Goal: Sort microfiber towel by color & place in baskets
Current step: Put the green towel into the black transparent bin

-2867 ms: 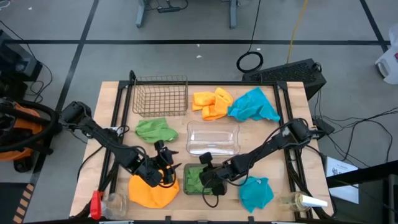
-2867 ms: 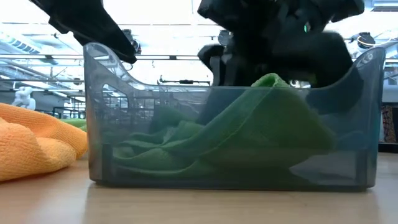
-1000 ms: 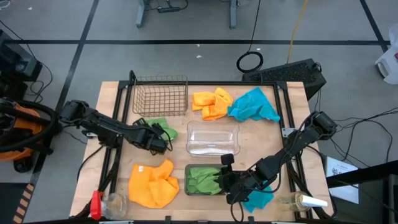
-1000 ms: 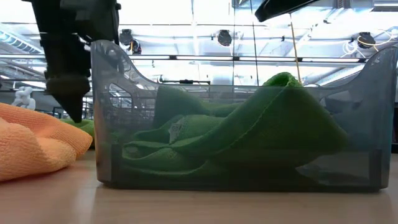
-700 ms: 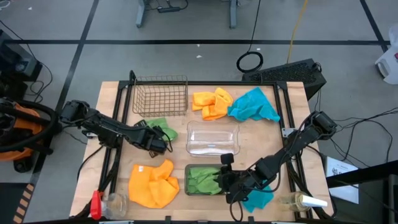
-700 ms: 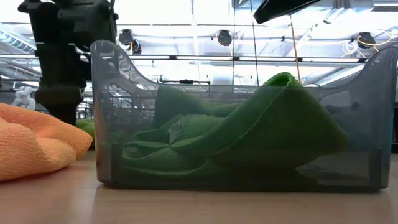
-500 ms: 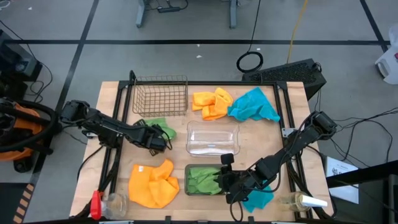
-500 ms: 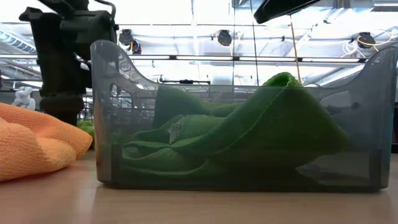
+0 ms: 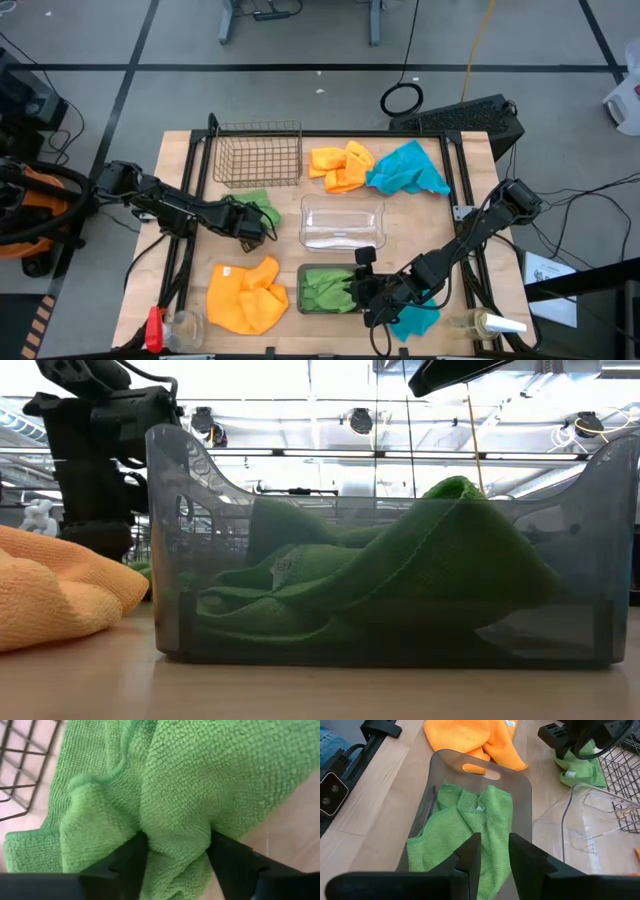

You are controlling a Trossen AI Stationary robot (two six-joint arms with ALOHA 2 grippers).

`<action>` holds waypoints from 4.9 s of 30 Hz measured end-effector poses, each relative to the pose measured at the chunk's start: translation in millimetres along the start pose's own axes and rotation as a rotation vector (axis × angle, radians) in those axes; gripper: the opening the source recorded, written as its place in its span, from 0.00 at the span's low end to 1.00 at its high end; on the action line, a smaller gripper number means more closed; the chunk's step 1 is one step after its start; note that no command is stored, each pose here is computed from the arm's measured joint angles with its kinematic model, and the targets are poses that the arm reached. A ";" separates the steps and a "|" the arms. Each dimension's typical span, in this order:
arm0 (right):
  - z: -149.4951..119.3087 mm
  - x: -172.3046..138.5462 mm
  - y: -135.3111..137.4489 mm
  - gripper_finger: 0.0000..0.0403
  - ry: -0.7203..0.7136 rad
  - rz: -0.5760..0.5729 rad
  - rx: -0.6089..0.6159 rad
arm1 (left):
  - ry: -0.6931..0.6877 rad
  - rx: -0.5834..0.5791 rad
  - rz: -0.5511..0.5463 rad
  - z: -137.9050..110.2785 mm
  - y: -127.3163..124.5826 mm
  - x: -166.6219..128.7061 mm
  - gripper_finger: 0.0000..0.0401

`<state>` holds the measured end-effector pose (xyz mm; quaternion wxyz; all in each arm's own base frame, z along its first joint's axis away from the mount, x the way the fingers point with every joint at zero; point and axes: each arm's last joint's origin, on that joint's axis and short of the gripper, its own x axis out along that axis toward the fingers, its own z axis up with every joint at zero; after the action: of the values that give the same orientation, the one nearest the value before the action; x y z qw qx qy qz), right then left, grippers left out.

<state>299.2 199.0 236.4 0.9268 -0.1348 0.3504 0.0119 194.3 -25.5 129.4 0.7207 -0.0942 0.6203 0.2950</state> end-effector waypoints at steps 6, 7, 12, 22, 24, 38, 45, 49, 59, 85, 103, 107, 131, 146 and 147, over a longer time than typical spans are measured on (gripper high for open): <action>0.0 0.0 0.0 0.23 0.000 0.000 0.000 | 0.002 0.017 -0.002 -0.1 -0.2 0.6 0.20; 0.0 0.0 0.0 0.23 0.000 0.000 0.000 | 0.002 0.018 0.001 0.1 -0.2 0.0 0.13; 0.0 0.0 0.0 0.23 0.000 0.001 0.000 | -0.012 -0.004 -0.022 6.3 -3.2 -12.2 0.04; -0.1 0.0 0.0 0.23 0.001 0.000 -0.002 | -0.149 0.049 -0.066 27.3 -18.3 -72.5 0.02; -0.1 0.0 0.0 0.23 0.001 0.000 -0.002 | -0.191 0.063 -0.085 30.5 -21.9 -86.6 0.02; 0.2 0.0 0.0 0.23 -0.002 -0.001 0.004 | -0.509 0.139 -0.280 31.2 -16.3 -184.9 0.02; 0.3 0.0 -0.1 0.23 -0.002 -0.003 0.043 | -0.739 0.209 -0.452 29.9 -26.1 -219.8 0.02; 1.2 -0.6 1.1 0.23 -0.013 0.001 0.087 | -0.835 0.243 -0.514 29.6 -36.8 -230.0 0.02; 1.0 -30.7 1.8 0.23 -0.015 0.010 0.200 | -0.961 0.330 -0.590 33.2 -89.8 -227.7 0.02; 10.7 -96.7 37.9 0.23 -0.248 0.173 0.364 | -0.758 0.311 -0.648 46.4 -173.8 -165.2 0.04; 5.7 -85.9 56.7 0.23 -0.341 -0.003 0.446 | -0.565 0.263 -0.628 61.4 -194.1 -110.0 0.04; 4.1 -60.3 63.9 0.23 -0.313 0.004 0.423 | -0.568 0.254 -0.630 64.7 -193.0 -109.1 0.04; -13.2 58.8 32.4 0.14 -0.095 -0.059 0.423 | -0.571 0.313 -0.625 56.7 -196.6 -111.0 0.39; -31.0 69.9 32.4 0.00 0.059 -0.042 0.464 | -0.673 0.369 -0.625 42.8 -186.6 -144.3 0.55; -31.1 69.8 33.1 0.00 0.066 -0.026 0.465 | -0.686 0.373 -0.605 43.2 -186.6 -143.5 0.55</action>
<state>327.9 217.8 160.5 0.9210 0.0776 0.3721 -0.0854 323.6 -198.8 231.9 0.9413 -0.0368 0.3343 -0.0297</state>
